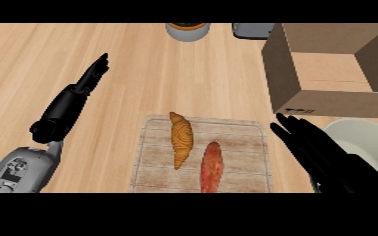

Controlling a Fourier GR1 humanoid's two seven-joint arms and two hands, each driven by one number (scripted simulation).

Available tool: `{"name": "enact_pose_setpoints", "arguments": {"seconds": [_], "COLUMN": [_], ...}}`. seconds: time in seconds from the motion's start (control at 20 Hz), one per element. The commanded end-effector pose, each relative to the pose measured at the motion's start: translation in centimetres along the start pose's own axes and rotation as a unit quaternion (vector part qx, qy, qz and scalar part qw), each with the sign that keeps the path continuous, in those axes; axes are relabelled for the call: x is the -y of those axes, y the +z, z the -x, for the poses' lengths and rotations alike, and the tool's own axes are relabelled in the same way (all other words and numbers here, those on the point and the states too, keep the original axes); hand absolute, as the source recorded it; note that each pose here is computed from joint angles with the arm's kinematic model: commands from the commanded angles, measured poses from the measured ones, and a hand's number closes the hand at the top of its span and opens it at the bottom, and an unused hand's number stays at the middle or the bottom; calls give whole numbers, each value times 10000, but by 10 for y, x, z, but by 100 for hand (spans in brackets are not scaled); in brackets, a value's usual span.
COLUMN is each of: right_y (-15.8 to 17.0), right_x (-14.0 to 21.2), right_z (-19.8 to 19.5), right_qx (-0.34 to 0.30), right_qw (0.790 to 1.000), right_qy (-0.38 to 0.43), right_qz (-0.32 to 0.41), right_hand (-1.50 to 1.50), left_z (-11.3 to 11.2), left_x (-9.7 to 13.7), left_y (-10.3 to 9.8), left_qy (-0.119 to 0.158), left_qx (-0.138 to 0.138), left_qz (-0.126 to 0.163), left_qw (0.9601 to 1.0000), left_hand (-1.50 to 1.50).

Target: Pick the sweet potato from the cutting board and place it in the cardboard box

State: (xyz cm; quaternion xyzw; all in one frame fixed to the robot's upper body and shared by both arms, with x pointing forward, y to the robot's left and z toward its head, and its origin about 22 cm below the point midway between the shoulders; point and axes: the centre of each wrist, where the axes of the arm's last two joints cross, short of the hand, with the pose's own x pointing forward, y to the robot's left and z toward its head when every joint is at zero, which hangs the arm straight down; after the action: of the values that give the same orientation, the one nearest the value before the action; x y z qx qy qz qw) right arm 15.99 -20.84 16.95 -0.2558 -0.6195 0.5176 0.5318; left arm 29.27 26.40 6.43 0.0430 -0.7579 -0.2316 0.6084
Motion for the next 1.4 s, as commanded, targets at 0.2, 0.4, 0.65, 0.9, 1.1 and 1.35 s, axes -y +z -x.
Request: {"name": "enact_pose_setpoints", "arguments": {"seconds": [0.2,0.4,0.65,0.9,1.1,1.35], "right_y": [-11,-21,-44,-60,-64,-81], "right_x": [-21,-25,-48,-64,-81,-97], "right_z": [-60,-78,-102,-121,-115,-121], "right_qx": [-434,-775,-1011,-1063,-1283,-1349], "right_qw": [9918,9851,9821,9807,9748,9764], "right_qy": [968,1006,962,893,1236,1157], "right_qz": [-716,-1164,-1267,-1375,-1339,-1231], "right_hand": [-150,-150,-150,-150,-150,-150], "left_z": [1,-13,-9,2,-4,1], "left_x": [3,-10,-2,8,5,0], "left_y": [-7,-2,2,4,1,13], "left_qy": [-24,-5,46,65,49,110], "left_qx": [-24,33,-8,-50,-21,-87], "left_qz": [98,111,65,31,-60,27], "left_qw": [9999,9999,10000,10000,10000,9999], "left_hand": [0,0,0,0,0,0]}}
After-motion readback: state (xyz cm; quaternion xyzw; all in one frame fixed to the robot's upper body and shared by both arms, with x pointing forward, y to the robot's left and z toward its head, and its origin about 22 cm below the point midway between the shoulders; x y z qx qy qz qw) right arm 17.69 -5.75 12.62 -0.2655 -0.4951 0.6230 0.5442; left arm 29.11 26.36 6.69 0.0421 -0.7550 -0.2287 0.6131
